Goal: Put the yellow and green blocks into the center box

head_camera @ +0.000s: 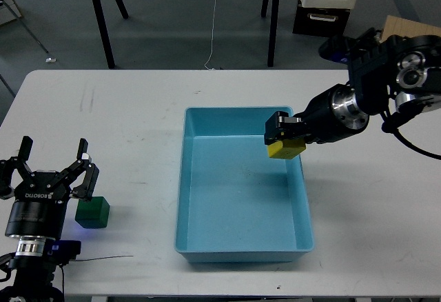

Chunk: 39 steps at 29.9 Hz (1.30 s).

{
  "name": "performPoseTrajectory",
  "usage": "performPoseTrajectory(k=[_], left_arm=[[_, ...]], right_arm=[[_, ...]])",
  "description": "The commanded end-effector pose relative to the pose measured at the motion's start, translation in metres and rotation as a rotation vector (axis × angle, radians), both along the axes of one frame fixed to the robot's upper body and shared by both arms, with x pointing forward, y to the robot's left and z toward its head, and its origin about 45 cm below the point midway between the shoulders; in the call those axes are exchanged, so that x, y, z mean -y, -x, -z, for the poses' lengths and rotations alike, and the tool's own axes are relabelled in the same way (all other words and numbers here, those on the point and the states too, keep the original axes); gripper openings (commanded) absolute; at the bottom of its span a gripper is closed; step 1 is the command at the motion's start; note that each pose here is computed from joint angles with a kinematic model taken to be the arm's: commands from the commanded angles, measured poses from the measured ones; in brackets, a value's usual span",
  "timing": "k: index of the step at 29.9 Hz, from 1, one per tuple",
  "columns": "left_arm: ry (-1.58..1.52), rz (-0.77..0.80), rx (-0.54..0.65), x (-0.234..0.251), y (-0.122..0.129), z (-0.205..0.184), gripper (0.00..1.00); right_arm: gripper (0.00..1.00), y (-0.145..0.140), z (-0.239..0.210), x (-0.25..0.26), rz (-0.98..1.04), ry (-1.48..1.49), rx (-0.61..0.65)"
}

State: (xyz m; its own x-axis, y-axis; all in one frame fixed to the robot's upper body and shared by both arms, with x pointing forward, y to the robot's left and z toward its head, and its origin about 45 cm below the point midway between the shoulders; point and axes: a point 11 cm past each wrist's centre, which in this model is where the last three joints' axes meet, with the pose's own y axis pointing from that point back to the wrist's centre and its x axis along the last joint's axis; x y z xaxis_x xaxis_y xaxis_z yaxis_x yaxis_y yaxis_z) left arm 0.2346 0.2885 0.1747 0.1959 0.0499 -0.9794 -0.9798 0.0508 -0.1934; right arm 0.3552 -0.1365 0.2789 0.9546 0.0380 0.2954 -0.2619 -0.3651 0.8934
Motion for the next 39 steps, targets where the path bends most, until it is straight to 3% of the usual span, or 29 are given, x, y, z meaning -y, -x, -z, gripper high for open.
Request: performPoseTrajectory(k=[1,7,8,10,15,24,30,36,39], left_arm=[[-0.003,-0.005,0.0,-0.002,0.0,0.0,1.0],[0.017,-0.009,0.002,0.002,0.0,0.0,1.0],[0.018,-0.009,0.003,0.003,0.0,0.0,1.0],[0.02,-0.01,0.001,0.003,0.0,0.001,1.0],[0.02,-0.005,0.002,0.004,0.0,0.001,1.0],[0.021,0.003,0.008,0.007,-0.002,-0.001,1.0],[0.02,0.011,0.012,0.008,-0.004,-0.002,1.0],[0.016,0.015,0.015,0.008,-0.005,-0.003,1.0],[0.017,0.022,0.028,0.01,-0.009,-0.006,1.0]], right_arm=[[0.02,0.021,0.045,-0.044,-0.106,0.041,-0.074],[0.29,0.045,0.084,-0.062,-0.192,0.126,-0.128],[0.41,0.046,0.085,-0.063,-0.195,0.126,-0.128],[0.97,0.046,0.085,-0.063,-0.195,0.124,-0.131],[0.99,0.038,0.075,-0.065,-0.168,0.099,-0.113],[0.99,-0.036,-0.008,-0.04,0.206,-0.237,-0.076],[1.0,-0.083,-0.06,0.032,0.502,-0.485,-0.053],[1.0,-0.098,-0.073,0.102,0.751,-0.841,-0.107],[1.0,-0.1,-0.082,0.128,0.835,-1.179,-0.134]])
